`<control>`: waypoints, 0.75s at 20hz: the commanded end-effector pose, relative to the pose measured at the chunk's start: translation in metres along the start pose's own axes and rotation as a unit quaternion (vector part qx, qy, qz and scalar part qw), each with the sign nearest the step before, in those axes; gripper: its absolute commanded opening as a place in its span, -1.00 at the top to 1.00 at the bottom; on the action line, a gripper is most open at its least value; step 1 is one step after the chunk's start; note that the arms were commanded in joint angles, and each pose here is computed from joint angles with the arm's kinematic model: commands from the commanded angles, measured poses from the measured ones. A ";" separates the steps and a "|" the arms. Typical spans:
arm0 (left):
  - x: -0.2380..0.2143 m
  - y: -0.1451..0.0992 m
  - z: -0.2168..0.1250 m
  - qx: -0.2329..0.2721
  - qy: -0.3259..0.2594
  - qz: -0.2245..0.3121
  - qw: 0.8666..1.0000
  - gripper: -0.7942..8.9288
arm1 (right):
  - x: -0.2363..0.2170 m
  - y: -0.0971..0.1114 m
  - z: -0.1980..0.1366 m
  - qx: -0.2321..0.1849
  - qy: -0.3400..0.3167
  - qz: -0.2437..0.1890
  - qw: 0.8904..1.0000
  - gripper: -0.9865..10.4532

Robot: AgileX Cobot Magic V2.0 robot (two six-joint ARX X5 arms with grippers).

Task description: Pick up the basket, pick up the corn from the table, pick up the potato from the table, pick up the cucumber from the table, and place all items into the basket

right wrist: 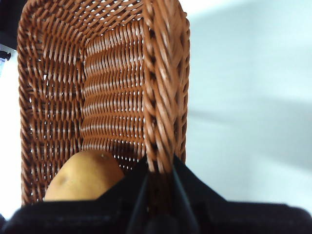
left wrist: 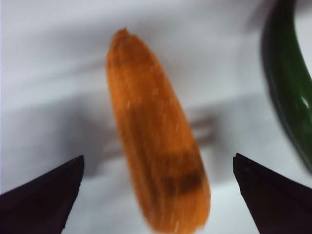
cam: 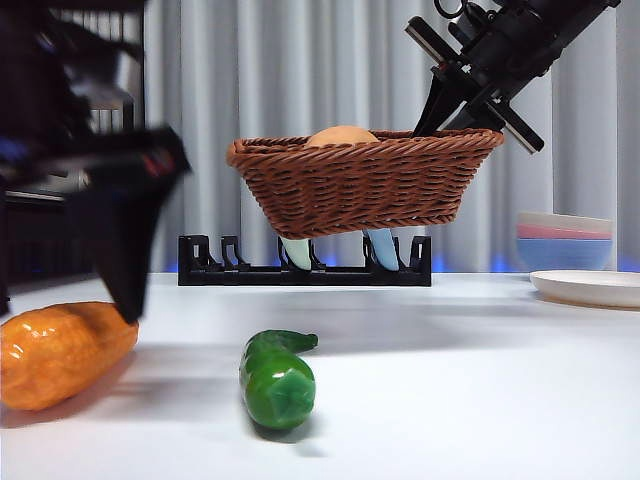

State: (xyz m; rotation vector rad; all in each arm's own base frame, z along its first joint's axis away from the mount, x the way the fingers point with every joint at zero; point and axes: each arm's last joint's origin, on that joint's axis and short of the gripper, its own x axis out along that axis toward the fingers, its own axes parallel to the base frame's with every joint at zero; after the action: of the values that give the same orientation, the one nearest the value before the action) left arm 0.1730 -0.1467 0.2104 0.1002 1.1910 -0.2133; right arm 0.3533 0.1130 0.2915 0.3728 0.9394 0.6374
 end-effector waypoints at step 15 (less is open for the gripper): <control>-0.045 -0.005 -0.012 0.040 -0.060 -0.104 0.992 0.85 | -0.002 0.002 -0.001 -0.015 0.009 0.004 1.000 0.85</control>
State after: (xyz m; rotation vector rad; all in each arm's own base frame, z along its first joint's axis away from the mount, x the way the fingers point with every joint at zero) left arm 0.1508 -0.1466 0.2388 0.0839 1.1019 -0.4302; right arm 0.3507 0.1122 0.2891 0.3504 0.9680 0.6403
